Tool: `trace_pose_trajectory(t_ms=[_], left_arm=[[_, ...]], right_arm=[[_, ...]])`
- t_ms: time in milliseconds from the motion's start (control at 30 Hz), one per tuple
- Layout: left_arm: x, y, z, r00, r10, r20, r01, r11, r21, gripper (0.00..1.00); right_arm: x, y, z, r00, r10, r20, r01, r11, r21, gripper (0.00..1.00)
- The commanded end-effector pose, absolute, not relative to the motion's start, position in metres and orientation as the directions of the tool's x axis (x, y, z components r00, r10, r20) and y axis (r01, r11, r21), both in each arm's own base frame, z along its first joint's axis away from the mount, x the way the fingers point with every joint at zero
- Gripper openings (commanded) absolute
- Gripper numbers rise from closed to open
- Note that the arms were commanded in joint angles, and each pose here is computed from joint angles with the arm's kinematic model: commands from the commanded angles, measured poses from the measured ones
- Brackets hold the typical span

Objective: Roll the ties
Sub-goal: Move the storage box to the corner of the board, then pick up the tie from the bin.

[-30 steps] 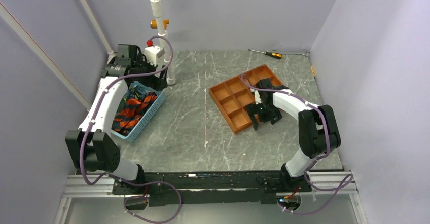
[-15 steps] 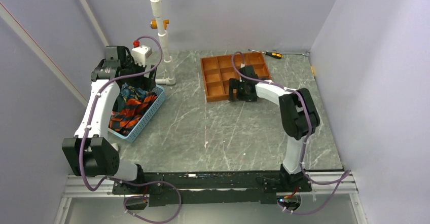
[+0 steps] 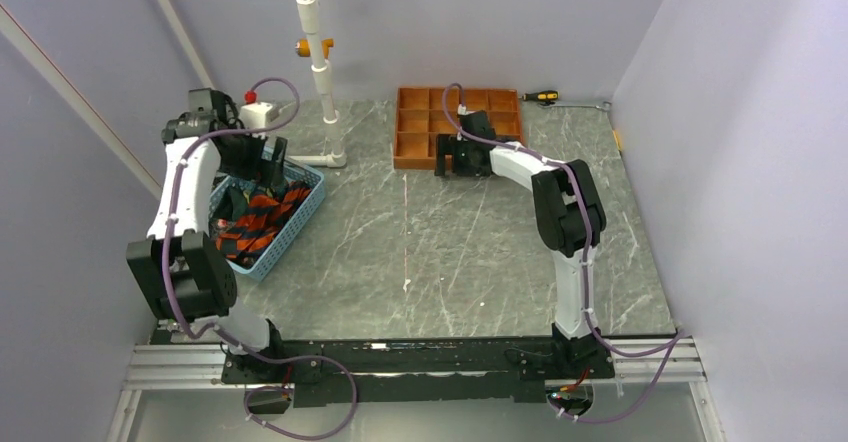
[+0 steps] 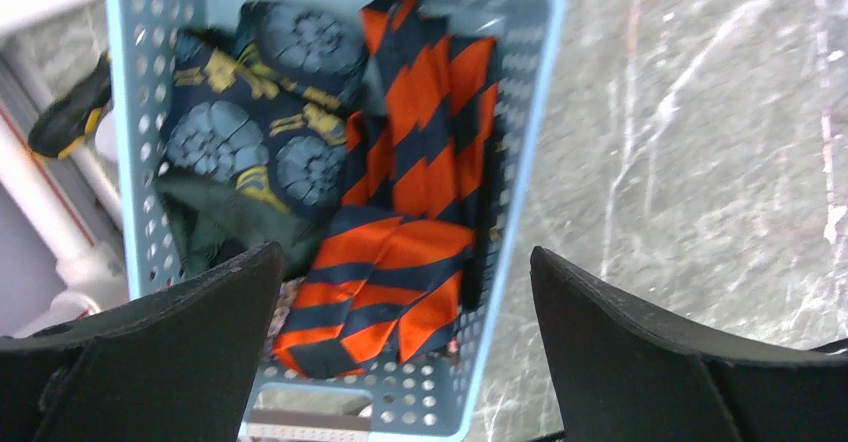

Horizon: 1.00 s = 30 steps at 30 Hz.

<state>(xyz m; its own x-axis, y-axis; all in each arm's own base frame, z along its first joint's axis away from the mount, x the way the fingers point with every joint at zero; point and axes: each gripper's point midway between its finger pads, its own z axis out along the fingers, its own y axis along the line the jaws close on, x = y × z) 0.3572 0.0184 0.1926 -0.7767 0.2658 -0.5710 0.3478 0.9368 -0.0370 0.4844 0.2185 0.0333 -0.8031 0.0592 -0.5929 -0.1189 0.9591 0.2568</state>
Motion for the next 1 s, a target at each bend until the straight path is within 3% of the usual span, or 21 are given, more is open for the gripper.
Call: trace_pose_trajectory(t_ms=[0,167,367,667,767,800,967], left_arm=[[0.341,0.055,0.188,-0.812,0.306,-0.497,0.368,0.929,-0.029,0.99],[0.311,0.087,0.148,-0.865,0.314,-0.392,0.358,0.933,-0.042,0.99],[0.298,0.092,0.099,-0.869,0.391,-0.304,0.424,0.905,-0.048,0.99],[0.274,0.089,0.056,-0.871,0.446,-0.209,0.470,0.879,-0.081,0.84],[0.268,0.089,0.041,-0.873,0.457,-0.172,0.475,0.876,-0.084,0.84],[0.268,0.089,0.037,-0.873,0.458,-0.168,0.475,0.876,-0.080,0.81],[0.287,0.094,0.056,-0.877,0.428,-0.217,0.446,0.895,-0.036,0.32]], right_arm=[[0.472,0.236,0.095,-0.704,-0.091,-0.704,-0.396,0.874,0.282,0.99],[0.421,0.224,0.120,-0.689,-0.217,-0.691,-0.514,0.819,0.256,1.00],[0.387,0.207,0.136,-0.704,-0.221,-0.675,-0.505,0.824,0.257,1.00],[0.392,0.170,0.142,-0.718,-0.196,-0.667,-0.439,0.872,0.217,1.00],[0.397,0.160,0.141,-0.728,-0.178,-0.662,-0.417,0.882,0.221,1.00],[0.398,0.158,0.141,-0.729,-0.175,-0.662,-0.413,0.883,0.221,1.00],[0.401,0.153,0.141,-0.733,-0.177,-0.656,-0.409,0.886,0.218,1.00]])
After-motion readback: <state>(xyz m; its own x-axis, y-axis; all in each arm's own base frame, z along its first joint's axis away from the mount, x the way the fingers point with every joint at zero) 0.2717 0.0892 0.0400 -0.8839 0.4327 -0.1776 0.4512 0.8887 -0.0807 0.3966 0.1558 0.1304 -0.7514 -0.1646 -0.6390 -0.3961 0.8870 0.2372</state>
